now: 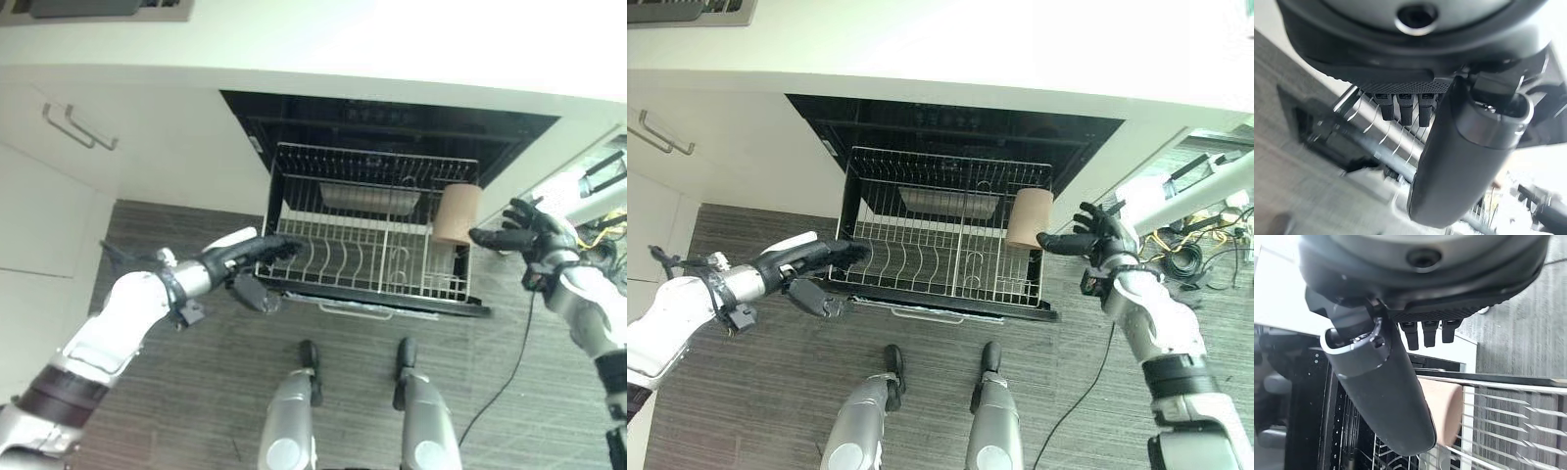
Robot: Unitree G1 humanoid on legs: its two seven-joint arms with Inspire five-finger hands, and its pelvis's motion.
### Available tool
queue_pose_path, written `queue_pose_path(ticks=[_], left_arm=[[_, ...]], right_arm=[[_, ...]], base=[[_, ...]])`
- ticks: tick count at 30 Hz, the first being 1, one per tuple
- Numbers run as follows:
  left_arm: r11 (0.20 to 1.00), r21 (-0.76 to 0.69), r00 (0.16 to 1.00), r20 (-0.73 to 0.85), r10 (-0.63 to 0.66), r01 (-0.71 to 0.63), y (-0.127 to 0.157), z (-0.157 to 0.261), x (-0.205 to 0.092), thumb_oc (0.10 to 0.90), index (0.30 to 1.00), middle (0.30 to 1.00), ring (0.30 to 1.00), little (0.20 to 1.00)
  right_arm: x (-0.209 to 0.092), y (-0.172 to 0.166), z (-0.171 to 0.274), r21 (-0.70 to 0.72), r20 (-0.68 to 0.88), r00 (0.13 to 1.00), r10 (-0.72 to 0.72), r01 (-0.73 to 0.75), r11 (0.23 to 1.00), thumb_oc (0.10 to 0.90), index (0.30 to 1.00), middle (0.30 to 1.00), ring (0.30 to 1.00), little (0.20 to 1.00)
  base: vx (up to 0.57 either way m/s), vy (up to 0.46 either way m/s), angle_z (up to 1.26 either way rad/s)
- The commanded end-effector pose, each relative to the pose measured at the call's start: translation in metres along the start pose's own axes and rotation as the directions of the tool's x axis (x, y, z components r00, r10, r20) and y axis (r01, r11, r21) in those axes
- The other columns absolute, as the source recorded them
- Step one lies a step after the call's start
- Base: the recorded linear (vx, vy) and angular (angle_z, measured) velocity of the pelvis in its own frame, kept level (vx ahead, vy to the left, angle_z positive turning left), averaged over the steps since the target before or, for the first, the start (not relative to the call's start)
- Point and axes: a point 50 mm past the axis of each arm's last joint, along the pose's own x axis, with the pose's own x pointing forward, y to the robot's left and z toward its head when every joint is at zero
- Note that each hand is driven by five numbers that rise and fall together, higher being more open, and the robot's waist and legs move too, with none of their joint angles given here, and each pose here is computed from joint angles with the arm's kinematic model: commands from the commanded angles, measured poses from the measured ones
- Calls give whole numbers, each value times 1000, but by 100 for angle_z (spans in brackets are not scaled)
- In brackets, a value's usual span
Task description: Place the dishes in the dishwasher.
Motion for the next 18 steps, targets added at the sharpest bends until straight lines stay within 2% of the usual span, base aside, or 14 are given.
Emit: queue_pose_path(ticks=[1, 3, 8, 13, 16, 18], left_arm=[[982, 13, 958, 225, 178, -186, 15, 32, -10, 800, 900, 900, 900, 900], [959, -51, 920, 269, 283, -280, 19, 32, -20, 800, 900, 900, 900, 900], [891, -207, 833, 319, 451, -403, 15, 28, -38, 800, 900, 900, 900, 900], [835, -374, 782, 332, 528, -405, 6, 24, -43, 800, 900, 900, 900, 900], [822, -417, 784, 320, 532, -388, 2, 18, -48, 800, 900, 900, 900, 900], [813, -460, 790, 315, 526, -358, -2, 16, -51, 800, 900, 900, 900, 900]], right_arm=[[-8, -3, 41, 51, 228, 973, -42, 31, 998, 800, 900, 900, 900, 900], [-15, 2, 34, 83, 245, 969, -42, 22, 996, 800, 900, 900, 900, 900], [-31, 4, 20, 66, 286, 956, -65, 48, 997, 800, 900, 900, 900, 900], [-43, 8, 24, 93, 383, 920, -82, 50, 994, 800, 900, 900, 900, 900], [-53, 7, 25, 62, 441, 894, -80, 58, 996, 800, 900, 900, 900, 900], [-59, 6, 26, 96, 460, 883, -95, 57, 994, 800, 900, 900, 900, 900]], base=[[31, 12, -5], [49, 27, -2], [96, 62, 0], [110, 117, -2], [149, 141, -7], [125, 144, -5]])
